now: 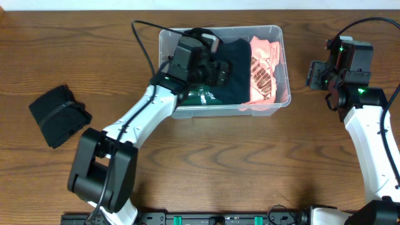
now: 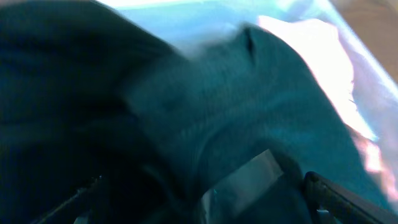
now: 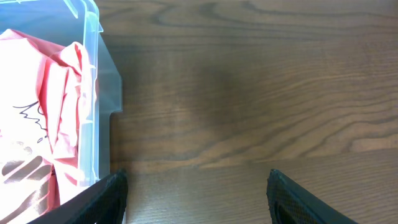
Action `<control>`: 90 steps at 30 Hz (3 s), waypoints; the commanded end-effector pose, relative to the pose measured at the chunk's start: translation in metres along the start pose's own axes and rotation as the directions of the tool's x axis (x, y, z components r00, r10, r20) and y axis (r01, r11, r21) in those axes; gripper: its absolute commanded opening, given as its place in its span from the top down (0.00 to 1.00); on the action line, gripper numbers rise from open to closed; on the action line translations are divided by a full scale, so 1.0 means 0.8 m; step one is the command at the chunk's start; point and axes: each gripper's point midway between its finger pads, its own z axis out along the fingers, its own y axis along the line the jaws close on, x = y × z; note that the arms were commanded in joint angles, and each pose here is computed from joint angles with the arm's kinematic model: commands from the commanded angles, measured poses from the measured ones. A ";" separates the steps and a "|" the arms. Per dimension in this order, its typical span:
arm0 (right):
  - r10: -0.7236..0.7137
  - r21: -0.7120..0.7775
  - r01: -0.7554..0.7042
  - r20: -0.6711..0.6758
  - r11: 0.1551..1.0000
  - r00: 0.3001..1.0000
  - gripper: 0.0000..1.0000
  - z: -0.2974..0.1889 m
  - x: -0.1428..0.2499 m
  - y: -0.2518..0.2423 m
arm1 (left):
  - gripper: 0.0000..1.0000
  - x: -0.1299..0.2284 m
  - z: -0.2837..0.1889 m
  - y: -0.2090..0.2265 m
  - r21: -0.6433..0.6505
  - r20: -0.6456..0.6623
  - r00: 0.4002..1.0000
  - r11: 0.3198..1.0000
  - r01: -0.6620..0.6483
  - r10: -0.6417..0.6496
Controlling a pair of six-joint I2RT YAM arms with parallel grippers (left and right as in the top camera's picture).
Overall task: Pack container
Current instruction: 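Open the left gripper and withdraw it from the container, then grasp the last folded black garment on the left with the left gripper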
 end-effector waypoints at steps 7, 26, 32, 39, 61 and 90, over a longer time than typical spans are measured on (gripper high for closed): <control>0.022 0.013 -0.022 -0.003 1.000 1.000 0.30 0.001 0.001 -0.006 | 0.02 -0.111 -0.137 0.092 -0.229 0.265 0.964 0.972 0.046 0.016; 0.022 0.013 -0.022 -0.002 1.000 1.000 0.30 0.001 0.001 -0.006 | 0.02 0.035 -0.361 0.395 -0.682 0.312 0.846 0.518 0.516 -0.432; 0.022 0.012 -0.022 0.003 1.000 1.000 0.30 0.001 -0.001 -0.005 | 0.02 0.119 -0.374 0.463 -0.749 0.292 0.761 0.357 0.559 -0.579; 0.022 0.013 -0.022 -0.004 1.000 1.000 0.30 0.001 0.001 -0.006 | 0.02 0.165 -0.349 0.490 -0.776 0.228 0.730 0.332 0.536 -0.645; 0.022 0.013 -0.022 -0.006 1.000 1.000 0.30 0.001 0.002 -0.005 | 0.02 0.179 -0.283 0.493 -0.841 0.125 0.771 0.346 0.416 -0.624; 0.022 0.013 -0.022 -0.007 1.000 1.000 0.30 0.001 0.002 -0.006 | 0.92 0.252 -0.268 0.502 -0.906 0.012 0.702 0.290 0.309 -0.712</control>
